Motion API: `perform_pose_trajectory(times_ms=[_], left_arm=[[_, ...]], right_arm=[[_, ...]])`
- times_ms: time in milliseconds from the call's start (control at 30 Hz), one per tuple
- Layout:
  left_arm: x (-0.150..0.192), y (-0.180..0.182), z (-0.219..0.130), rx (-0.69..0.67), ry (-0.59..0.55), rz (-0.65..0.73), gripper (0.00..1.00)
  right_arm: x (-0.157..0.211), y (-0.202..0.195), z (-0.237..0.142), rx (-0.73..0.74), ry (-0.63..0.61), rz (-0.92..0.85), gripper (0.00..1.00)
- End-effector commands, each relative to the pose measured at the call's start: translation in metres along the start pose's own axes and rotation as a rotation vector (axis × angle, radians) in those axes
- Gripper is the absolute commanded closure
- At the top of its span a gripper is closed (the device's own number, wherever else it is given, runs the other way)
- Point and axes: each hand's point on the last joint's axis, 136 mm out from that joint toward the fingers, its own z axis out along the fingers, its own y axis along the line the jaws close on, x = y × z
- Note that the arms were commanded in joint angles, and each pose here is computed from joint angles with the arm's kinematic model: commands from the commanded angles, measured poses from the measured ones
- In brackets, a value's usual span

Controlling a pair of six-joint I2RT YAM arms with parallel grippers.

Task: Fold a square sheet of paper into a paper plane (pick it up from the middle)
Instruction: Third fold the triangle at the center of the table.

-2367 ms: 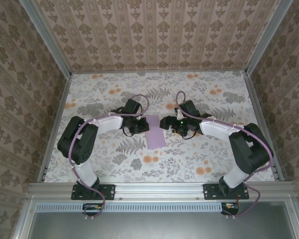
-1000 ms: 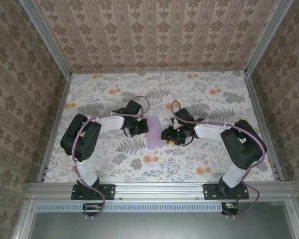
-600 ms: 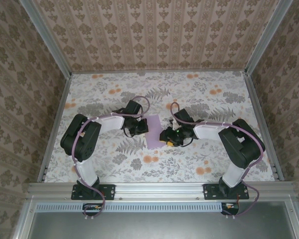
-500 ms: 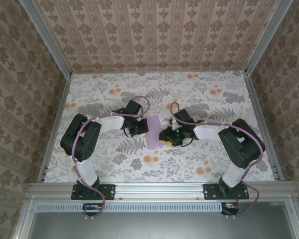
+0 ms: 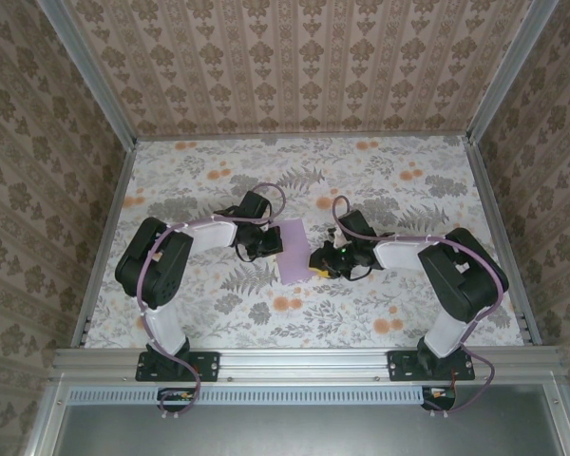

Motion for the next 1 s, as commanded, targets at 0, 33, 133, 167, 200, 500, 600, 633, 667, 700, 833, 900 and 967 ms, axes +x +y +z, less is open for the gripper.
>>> perform_pose_trajectory(times_ms=[0, 33, 133, 167, 200, 500, 600, 633, 667, 700, 833, 900, 967], left_arm=[[0.004, 0.007, -0.002, -0.038, -0.002, 0.036, 0.96], [0.002, 0.004, -0.004, -0.028, -0.009, 0.044, 0.96], [-0.004, -0.013, -0.013, 0.040, -0.051, 0.066, 0.94], [-0.005, -0.016, -0.017, 0.057, -0.066, 0.070, 0.93], [-0.003, -0.018, -0.022, 0.066, -0.087, 0.072, 0.92], [0.012, -0.022, -0.038, 0.122, -0.188, 0.105, 0.88], [0.012, -0.022, -0.032, 0.104, -0.171, 0.102, 0.88], [0.012, -0.019, -0.029, 0.082, -0.161, 0.094, 0.89], [0.011, -0.016, -0.026, 0.066, -0.156, 0.089, 0.89], [0.011, -0.012, -0.024, 0.045, -0.150, 0.082, 0.90], [0.013, -0.003, -0.012, 0.005, -0.112, 0.060, 0.92], [0.015, 0.000, -0.008, -0.001, -0.101, 0.050, 0.93], [0.016, 0.002, -0.006, -0.006, -0.099, 0.046, 0.93]], right_arm=[[0.004, 0.005, -0.006, -0.026, 0.006, 0.014, 0.81], [0.004, 0.006, -0.007, -0.030, 0.008, 0.018, 0.85], [0.007, 0.005, -0.008, -0.028, 0.011, 0.034, 0.91], [0.008, 0.005, -0.009, -0.030, 0.009, 0.037, 0.92], [0.008, 0.006, -0.008, -0.036, 0.005, 0.042, 0.92], [0.018, 0.012, 0.002, -0.030, -0.016, 0.075, 0.91], [0.018, 0.015, 0.004, -0.039, -0.025, 0.088, 0.91], [0.018, 0.016, 0.004, -0.044, -0.024, 0.087, 0.91], [0.019, 0.018, 0.005, -0.044, -0.024, 0.087, 0.90], [0.019, 0.019, 0.005, -0.045, -0.023, 0.087, 0.90], [0.021, 0.018, 0.002, -0.038, -0.022, 0.091, 0.81], [0.023, 0.020, 0.001, -0.041, -0.019, 0.094, 0.79], [0.024, 0.019, -0.001, -0.040, -0.018, 0.093, 0.79]])
